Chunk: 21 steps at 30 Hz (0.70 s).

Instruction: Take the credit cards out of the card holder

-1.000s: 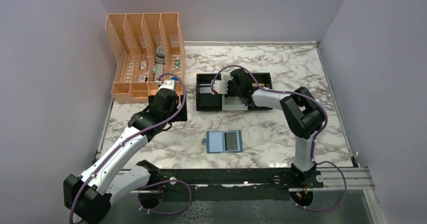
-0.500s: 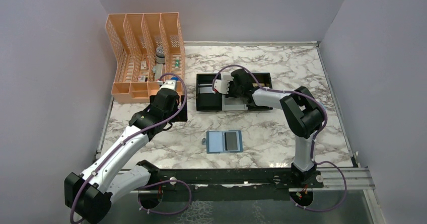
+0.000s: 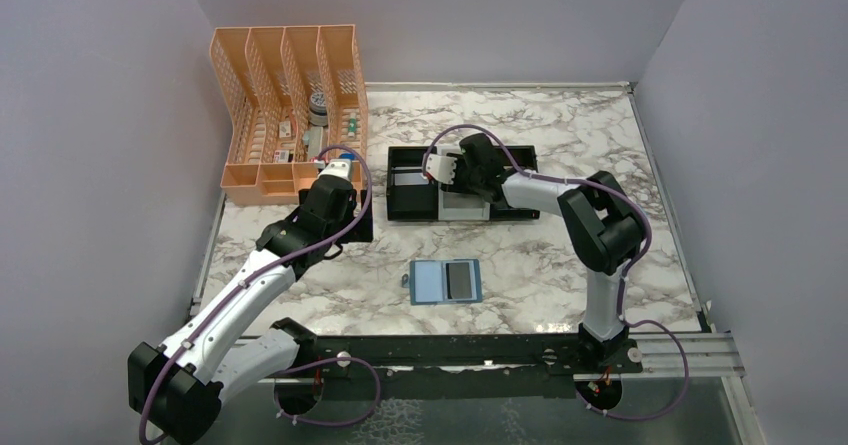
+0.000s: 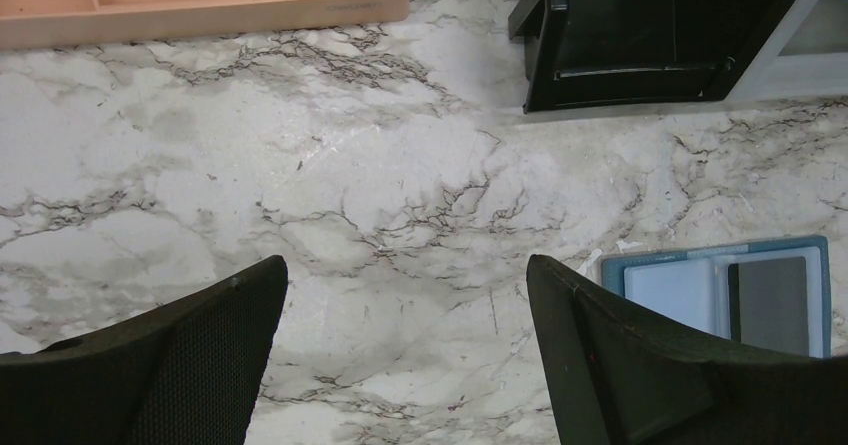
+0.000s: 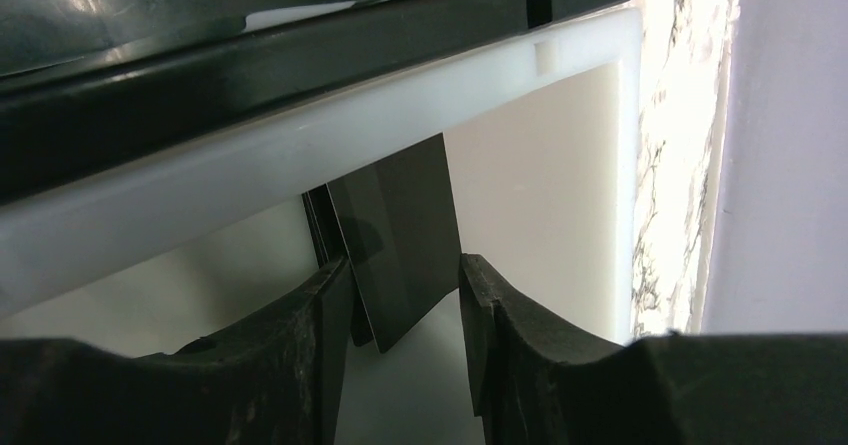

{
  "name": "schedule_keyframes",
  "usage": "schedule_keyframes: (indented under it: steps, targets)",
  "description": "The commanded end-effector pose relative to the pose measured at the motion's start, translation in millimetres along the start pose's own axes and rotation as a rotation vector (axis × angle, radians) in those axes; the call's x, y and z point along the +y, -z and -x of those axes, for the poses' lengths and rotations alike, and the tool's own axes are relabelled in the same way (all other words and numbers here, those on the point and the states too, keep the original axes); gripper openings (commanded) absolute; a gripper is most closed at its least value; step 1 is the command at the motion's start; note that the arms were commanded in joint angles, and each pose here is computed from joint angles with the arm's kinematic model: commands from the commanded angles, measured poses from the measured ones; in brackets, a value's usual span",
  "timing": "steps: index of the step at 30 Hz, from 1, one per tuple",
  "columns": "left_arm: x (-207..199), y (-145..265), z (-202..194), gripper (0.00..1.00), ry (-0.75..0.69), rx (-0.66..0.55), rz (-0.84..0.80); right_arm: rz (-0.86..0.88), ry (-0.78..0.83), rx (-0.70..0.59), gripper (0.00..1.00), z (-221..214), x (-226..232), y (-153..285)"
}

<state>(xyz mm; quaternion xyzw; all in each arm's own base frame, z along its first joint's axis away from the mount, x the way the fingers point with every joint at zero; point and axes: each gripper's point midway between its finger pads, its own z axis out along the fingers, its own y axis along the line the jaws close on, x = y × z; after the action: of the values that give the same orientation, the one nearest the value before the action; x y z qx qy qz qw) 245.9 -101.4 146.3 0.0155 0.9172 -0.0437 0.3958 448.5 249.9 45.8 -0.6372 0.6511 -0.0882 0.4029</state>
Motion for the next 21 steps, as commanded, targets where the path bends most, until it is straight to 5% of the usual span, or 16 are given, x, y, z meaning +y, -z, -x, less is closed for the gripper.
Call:
schedule_keyframes:
  steps: [1, 14, 21]
  targets:
    - [-2.7, -1.0, 2.0, 0.92, -0.001, -0.013, -0.021, -0.015, -0.027, -0.075, 0.45, 20.2, -14.4, 8.8]
    - [-2.1, 0.8, 3.7, 0.92, 0.005, -0.023, -0.021, -0.052, -0.122, -0.156, 0.51, 38.5, -31.5, 23.0]
    - [-1.5, 1.7, 4.4, 0.92, 0.007, -0.028, -0.020, -0.138, -0.567, -0.358, 0.48, 67.7, -48.1, 66.4]
